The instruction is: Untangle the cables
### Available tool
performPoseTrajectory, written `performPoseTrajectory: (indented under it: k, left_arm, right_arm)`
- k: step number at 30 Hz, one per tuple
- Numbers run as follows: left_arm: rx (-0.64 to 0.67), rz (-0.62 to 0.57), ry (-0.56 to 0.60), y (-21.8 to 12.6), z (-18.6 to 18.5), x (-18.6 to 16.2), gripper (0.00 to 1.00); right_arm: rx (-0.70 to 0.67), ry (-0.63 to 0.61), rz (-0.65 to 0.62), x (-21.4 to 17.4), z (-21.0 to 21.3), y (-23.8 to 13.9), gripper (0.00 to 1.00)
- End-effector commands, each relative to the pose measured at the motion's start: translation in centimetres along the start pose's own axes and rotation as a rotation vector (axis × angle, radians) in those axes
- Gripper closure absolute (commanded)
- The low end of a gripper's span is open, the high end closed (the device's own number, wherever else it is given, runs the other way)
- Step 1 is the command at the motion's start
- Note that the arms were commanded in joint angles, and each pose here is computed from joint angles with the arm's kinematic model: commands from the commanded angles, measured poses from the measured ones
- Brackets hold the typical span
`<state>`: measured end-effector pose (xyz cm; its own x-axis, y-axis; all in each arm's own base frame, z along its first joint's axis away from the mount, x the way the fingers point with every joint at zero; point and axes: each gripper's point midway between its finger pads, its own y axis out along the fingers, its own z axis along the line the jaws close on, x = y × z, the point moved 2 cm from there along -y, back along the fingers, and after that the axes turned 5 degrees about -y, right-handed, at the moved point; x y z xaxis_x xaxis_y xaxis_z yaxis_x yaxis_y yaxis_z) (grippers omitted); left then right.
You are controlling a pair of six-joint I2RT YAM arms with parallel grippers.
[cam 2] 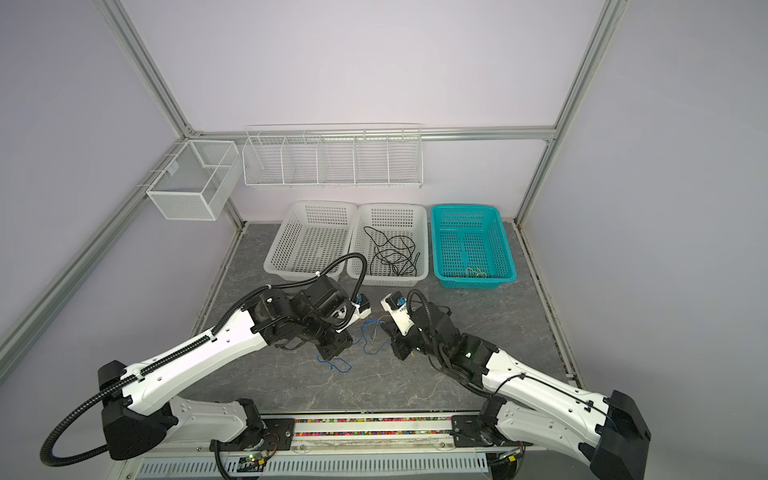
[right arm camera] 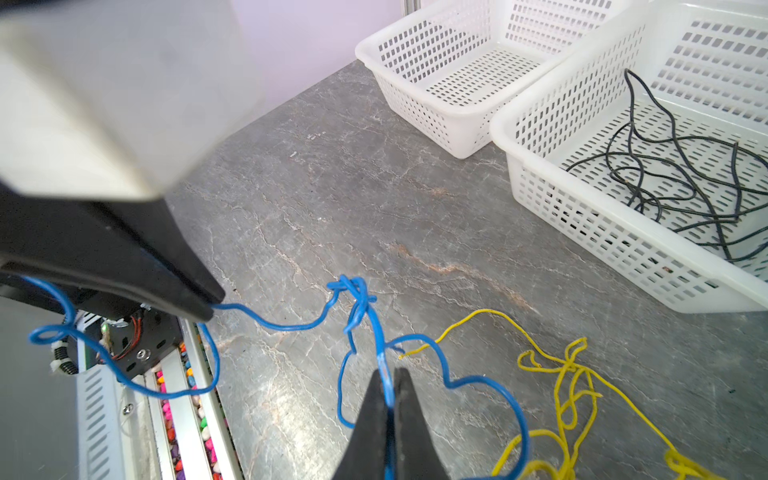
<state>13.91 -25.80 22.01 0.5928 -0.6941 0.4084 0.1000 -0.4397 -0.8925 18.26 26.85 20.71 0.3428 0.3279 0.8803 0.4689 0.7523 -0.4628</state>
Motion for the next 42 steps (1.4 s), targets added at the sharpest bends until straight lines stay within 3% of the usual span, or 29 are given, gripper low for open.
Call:
performPoseTrajectory:
  k: [1,12,23,33,42]
  left_arm:
    - [-0.093,-0.1,0.007,-1.3,-1.7,1.4,1.0]
    - [-0.171,-0.281,-0.003,-3.6,-2.9,3.5,1.0]
    - [-0.369,-0.61,-0.082,-9.2,-3.6,6.2,1.0]
    - [-0.361,-0.92,-0.245,-17.4,1.8,5.4,1.0]
    - [-0.322,-1.015,-0.243,-22.1,2.5,4.4,1.0]
  right_arm:
    - [0.081,0.01,0.012,-0.4,1.3,0.9,0.93]
    - [0.136,0.02,0.052,-1.0,2.3,2.2,0.93]
    - [0.186,0.023,0.068,-1.4,3.6,3.0,0.93]
    - [0.059,0.038,0.114,-2.5,1.5,3.3,0.93]
    - [-0.086,0.198,0.247,-4.8,-2.7,5.5,0.93]
